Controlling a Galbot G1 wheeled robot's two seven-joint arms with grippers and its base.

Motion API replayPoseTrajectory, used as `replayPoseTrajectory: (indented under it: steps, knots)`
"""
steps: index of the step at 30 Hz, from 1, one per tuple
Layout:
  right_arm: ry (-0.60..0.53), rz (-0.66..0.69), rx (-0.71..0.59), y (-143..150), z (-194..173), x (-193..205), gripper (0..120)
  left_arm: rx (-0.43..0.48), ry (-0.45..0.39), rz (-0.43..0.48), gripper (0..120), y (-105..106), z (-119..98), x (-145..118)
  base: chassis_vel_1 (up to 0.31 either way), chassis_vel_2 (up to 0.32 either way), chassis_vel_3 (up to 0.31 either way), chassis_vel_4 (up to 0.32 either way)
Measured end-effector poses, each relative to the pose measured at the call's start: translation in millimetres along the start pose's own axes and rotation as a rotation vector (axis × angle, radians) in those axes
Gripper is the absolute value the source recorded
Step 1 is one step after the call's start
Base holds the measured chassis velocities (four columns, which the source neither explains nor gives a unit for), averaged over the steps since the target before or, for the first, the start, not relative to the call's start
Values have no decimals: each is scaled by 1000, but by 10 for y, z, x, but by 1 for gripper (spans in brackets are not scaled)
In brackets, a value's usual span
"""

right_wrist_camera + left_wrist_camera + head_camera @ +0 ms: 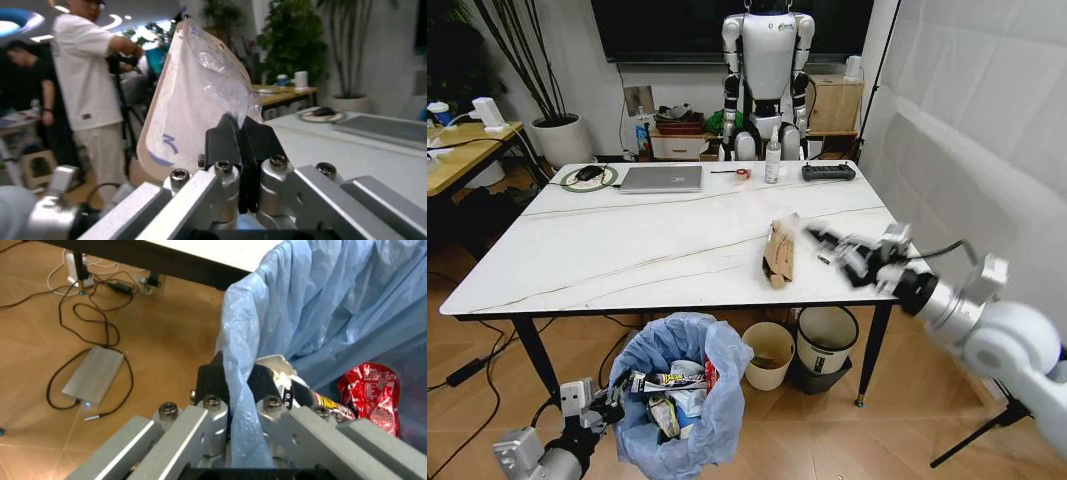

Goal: Pick up the trash bin and place the trash from the table into it.

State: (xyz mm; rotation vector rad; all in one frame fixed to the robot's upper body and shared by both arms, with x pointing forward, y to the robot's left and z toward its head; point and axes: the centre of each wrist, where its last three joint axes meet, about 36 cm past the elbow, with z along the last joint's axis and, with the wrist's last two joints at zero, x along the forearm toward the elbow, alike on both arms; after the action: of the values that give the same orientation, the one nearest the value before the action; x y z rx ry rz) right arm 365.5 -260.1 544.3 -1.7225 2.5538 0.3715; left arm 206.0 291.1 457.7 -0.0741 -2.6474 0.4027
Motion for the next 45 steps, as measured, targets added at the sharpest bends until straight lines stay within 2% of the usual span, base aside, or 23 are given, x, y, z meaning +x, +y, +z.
replayPoseTrajectory:
  steps: [5, 8, 14, 24, 32, 36, 45]
  knots:
    - [18, -114, -102, 100, 232, -120, 0, -3, 14, 6, 0, -12, 20, -6, 0, 0, 0, 0]
    - [47, -190, -194, 116, 534, -222, 0, 1, 22, 11, 0, -48, 19, -14, 0, 0, 0, 0]
    - [100, -248, -217, -21, 767, -418, 0, -7, 28, 17, 0, -67, -3, 8, 0, 0, 0, 0]
    - [148, -273, -195, -225, 911, -798, 0, -6, 20, 21, 0, -107, -44, 45, 0, 0, 0, 0]
    - [180, -245, -192, -293, 1055, -774, 0, -13, 16, 19, 0, -123, -72, 92, 0, 0, 0, 0]
    - [195, -218, -192, -308, 1118, -634, 0, -21, 16, 9, 0, -122, -86, 112, 0, 0, 0, 0]
    - [201, -195, -208, -207, 1152, -419, 0, -33, 14, 3, 0, -124, -99, 125, 0, 0, 0, 0]
